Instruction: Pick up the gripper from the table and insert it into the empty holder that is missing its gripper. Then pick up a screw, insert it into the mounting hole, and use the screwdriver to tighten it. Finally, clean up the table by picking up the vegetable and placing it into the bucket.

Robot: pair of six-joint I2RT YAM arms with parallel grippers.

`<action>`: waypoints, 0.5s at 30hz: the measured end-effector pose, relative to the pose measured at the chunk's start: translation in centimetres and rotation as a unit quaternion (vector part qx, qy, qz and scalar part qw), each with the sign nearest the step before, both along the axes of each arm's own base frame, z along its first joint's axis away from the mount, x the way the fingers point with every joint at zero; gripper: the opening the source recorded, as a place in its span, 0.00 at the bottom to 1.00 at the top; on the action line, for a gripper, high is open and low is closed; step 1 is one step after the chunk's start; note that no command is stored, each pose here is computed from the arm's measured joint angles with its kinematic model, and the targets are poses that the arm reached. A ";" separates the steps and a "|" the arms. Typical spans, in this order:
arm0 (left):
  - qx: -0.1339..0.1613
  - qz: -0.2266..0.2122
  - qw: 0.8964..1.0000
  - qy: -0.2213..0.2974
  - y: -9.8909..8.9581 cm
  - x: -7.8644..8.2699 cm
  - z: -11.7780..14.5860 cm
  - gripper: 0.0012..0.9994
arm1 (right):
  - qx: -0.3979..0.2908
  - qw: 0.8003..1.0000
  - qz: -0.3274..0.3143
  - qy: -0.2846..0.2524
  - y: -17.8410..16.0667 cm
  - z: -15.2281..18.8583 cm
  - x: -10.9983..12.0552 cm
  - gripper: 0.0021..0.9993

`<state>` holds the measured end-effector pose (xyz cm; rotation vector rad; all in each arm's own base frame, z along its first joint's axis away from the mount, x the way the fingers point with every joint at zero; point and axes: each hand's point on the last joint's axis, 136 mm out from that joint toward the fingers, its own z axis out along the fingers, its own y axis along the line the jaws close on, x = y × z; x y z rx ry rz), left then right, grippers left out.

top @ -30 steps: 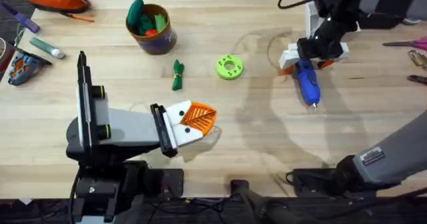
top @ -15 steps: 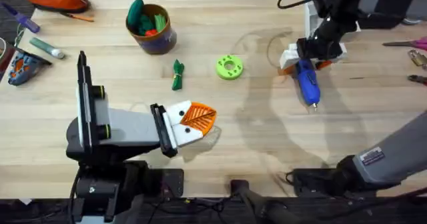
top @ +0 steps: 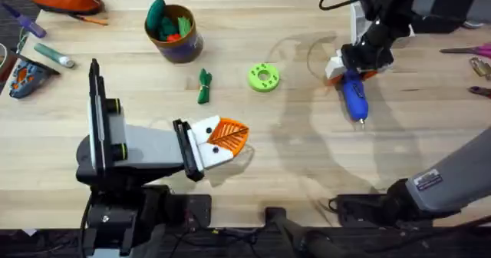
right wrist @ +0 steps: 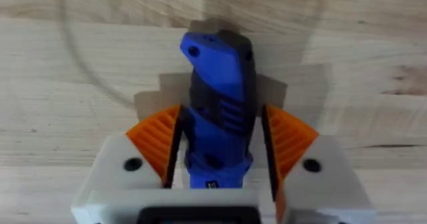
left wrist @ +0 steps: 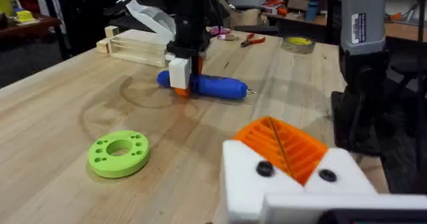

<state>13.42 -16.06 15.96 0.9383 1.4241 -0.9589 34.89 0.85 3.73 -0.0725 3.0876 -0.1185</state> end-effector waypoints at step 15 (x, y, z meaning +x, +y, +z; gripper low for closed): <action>0.000 0.000 1.000 0.000 0.0 0.0 0.0 0.01 | -0.003 1.000 0.000 -0.002 -0.1 0.0 0.1 0.40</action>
